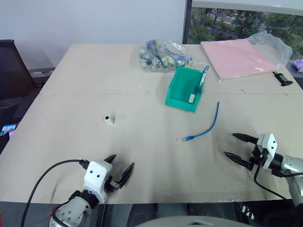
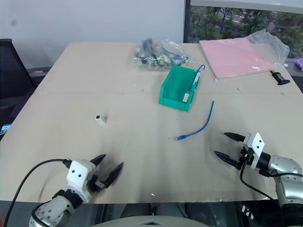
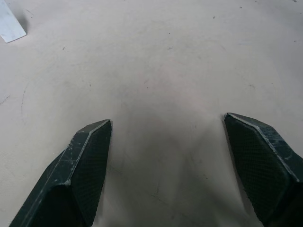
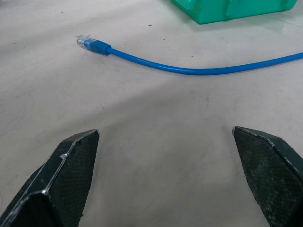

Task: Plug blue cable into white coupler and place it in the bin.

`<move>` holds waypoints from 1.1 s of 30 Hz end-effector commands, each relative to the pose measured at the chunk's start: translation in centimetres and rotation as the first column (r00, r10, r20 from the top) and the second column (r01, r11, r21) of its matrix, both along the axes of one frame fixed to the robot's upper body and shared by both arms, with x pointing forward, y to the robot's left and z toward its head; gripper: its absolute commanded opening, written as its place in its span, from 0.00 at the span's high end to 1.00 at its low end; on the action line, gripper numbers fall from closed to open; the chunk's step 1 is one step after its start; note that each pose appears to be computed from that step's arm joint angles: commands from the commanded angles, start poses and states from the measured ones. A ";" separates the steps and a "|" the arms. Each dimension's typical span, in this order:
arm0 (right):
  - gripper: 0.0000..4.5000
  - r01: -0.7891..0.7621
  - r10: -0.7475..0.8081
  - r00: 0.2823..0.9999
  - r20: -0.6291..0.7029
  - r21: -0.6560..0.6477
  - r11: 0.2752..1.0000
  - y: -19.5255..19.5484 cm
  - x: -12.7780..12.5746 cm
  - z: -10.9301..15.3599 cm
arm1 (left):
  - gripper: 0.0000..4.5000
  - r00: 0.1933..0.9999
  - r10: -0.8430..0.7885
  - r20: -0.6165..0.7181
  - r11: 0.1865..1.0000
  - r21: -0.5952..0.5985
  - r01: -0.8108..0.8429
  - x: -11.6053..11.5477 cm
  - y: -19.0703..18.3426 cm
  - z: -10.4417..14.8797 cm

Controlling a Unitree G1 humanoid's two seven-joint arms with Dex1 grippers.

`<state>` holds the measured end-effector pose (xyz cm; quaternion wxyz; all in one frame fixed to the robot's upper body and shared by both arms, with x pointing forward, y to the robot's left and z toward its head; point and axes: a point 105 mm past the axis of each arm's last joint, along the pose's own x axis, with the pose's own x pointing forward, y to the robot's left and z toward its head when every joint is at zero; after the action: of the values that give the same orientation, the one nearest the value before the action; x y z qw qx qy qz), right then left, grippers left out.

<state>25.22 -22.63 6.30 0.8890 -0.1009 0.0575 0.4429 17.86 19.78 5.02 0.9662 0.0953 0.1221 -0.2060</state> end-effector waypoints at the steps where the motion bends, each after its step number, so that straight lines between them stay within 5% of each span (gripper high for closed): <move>1: 0.01 -0.002 0.002 1.000 0.031 -0.003 1.000 0.0 -0.2 0.3 | 0.14 0.999 -0.030 0.013 0.999 0.017 0.030 -0.1 -0.1 0.2; 19: 0.01 0.041 -0.040 0.998 0.057 -0.022 0.999 -0.5 -1.0 0.0 | 0.14 0.994 -0.102 0.031 0.995 0.014 0.102 0.7 -0.6 0.5; 26: 0.01 -0.057 0.072 0.984 0.160 -0.096 0.994 2.4 0.7 2.9 | 0.14 0.967 -0.251 0.034 0.964 0.104 0.246 0.9 -1.1 1.2; 33: 0.01 -0.337 0.355 0.934 0.041 -0.235 0.912 9.1 2.9 3.2 | 0.14 0.836 -0.547 0.049 0.834 0.121 0.539 3.3 -3.2 6.0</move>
<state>28.17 -14.41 9.84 0.7983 -0.2223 0.0352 0.5586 21.38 17.77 9.43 0.8831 0.1920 0.0794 -0.4208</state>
